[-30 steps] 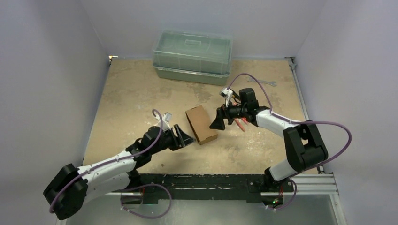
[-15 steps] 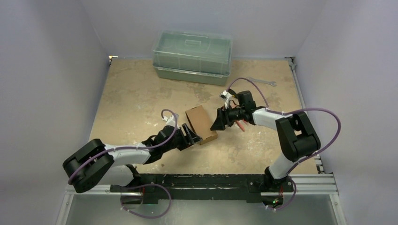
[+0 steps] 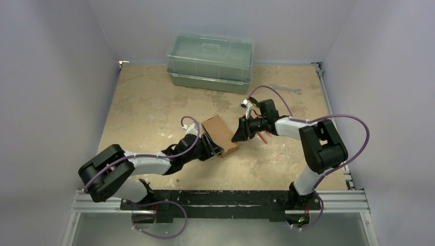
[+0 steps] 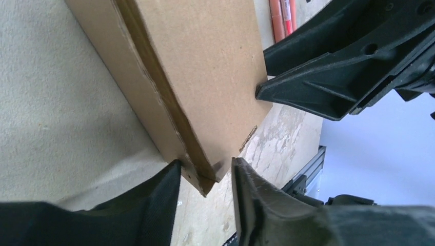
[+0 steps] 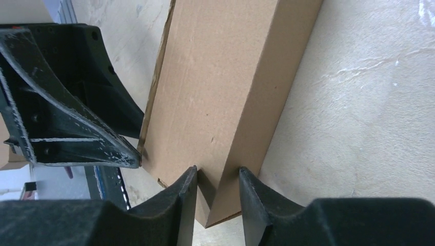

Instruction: Fold the paper box

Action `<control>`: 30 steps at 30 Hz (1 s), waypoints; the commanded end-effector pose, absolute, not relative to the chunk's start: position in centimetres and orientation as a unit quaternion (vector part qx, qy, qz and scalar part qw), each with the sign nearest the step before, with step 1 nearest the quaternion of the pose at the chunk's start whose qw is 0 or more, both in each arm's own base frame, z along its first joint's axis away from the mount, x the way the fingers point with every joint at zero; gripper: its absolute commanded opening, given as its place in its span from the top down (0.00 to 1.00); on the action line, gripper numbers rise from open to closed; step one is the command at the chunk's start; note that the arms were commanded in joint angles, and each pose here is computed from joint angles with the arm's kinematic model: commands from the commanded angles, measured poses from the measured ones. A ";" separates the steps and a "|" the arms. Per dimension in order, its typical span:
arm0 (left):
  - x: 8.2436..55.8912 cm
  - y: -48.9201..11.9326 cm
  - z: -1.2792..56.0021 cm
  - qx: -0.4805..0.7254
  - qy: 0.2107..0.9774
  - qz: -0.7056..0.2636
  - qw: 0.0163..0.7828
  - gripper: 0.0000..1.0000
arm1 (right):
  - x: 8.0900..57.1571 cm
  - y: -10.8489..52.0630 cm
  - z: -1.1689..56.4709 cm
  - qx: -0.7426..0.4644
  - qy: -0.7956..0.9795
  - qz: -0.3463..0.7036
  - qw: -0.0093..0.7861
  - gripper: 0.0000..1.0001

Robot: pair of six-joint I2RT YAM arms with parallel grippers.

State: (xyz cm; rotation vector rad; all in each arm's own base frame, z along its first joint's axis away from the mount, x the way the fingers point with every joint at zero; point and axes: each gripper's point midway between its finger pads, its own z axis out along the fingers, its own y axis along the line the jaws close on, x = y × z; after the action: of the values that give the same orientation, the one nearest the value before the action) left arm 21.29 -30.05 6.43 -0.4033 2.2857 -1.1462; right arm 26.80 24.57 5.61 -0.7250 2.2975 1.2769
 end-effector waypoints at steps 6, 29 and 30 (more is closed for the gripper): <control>22.8 -32.4 9.1 -0.155 0.825 -0.464 0.284 0.87 | 26.0 26.0 6.4 -0.279 0.812 0.477 0.189 0.77; 20.1 -29.4 11.1 -0.153 0.812 -0.479 0.296 0.53 | 28.4 23.7 8.8 -0.280 0.808 0.455 0.248 0.39; 20.1 -29.7 11.1 -0.153 0.811 -0.482 0.293 0.52 | 28.4 23.7 8.6 -0.279 0.809 0.455 0.245 0.40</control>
State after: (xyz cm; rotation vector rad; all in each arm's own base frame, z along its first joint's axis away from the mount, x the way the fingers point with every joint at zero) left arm 20.39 -29.30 11.70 -0.4063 2.1493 -1.2805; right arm 28.20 23.34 7.93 -0.7310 2.2424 1.2234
